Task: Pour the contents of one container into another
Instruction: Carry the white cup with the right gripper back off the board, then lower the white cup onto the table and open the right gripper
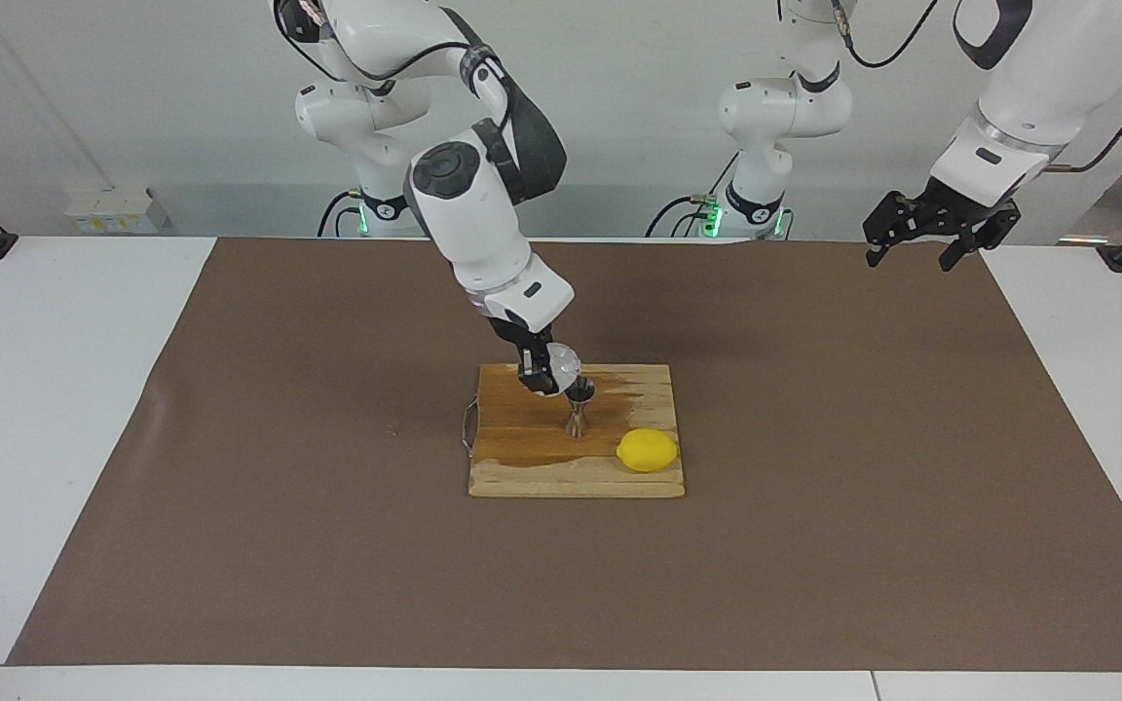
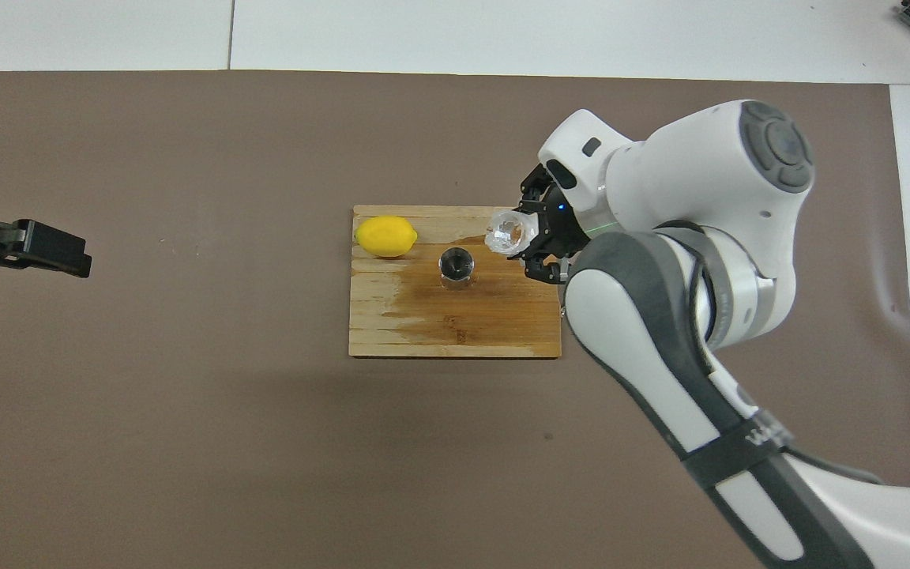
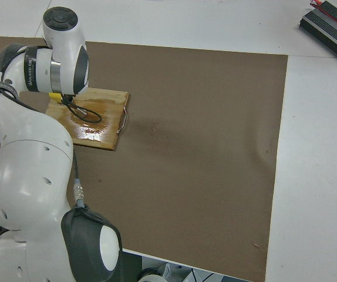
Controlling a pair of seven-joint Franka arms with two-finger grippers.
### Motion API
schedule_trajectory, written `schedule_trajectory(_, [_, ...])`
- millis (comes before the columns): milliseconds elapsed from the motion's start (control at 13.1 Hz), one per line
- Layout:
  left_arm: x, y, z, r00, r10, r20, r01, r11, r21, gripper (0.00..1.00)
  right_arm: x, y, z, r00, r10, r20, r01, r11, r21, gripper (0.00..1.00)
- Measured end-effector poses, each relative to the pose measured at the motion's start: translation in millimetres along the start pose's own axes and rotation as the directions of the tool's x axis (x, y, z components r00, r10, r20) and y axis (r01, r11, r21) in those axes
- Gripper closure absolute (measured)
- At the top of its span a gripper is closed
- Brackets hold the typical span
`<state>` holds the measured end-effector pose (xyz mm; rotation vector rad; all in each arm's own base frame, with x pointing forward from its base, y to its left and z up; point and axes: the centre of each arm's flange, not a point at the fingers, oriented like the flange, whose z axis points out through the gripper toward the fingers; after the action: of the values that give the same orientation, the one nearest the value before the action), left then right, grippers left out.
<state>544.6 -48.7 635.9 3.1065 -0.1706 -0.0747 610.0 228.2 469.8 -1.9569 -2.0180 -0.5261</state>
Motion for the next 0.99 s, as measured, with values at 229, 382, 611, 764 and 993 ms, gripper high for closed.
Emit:
schedule_trajectory(229, [0.0,0.0,0.0,1.000,0.000,0.000,0.000,1.000,0.000,0.00,-73.7,2.2,-10.4,0.992,-0.027,-0.122,0.026,1.000,-0.012,0.51])
schedule_trajectory(382, [0.0,0.0,0.0,1.000,0.000,0.000,0.000,1.000,0.000,0.00,-127.0,-7.6,-6.6,0.984,-0.073,-0.161,0.071,0.997,-0.018,0.51])
schedule_trajectory(611, [0.0,0.0,0.0,1.000,0.000,0.000,0.000,1.000,0.000,0.00,-215.1,-32.6,12.7,0.963,-0.144,-0.228,0.138,0.990,-0.041,0.51])
schedule_trajectory(764, [0.0,0.0,0.0,1.000,0.000,0.000,0.000,1.000,0.000,0.00,-252.7,-45.9,18.2,0.951,-0.183,-0.248,0.180,0.983,-0.036,0.51])
schedule_trajectory(993, [0.0,0.0,0.0,1.000,0.000,0.000,0.000,1.000,0.000,0.00,-307.0,-62.6,42.8,0.931,-0.191,-0.312,0.203,0.979,0.004,0.51])
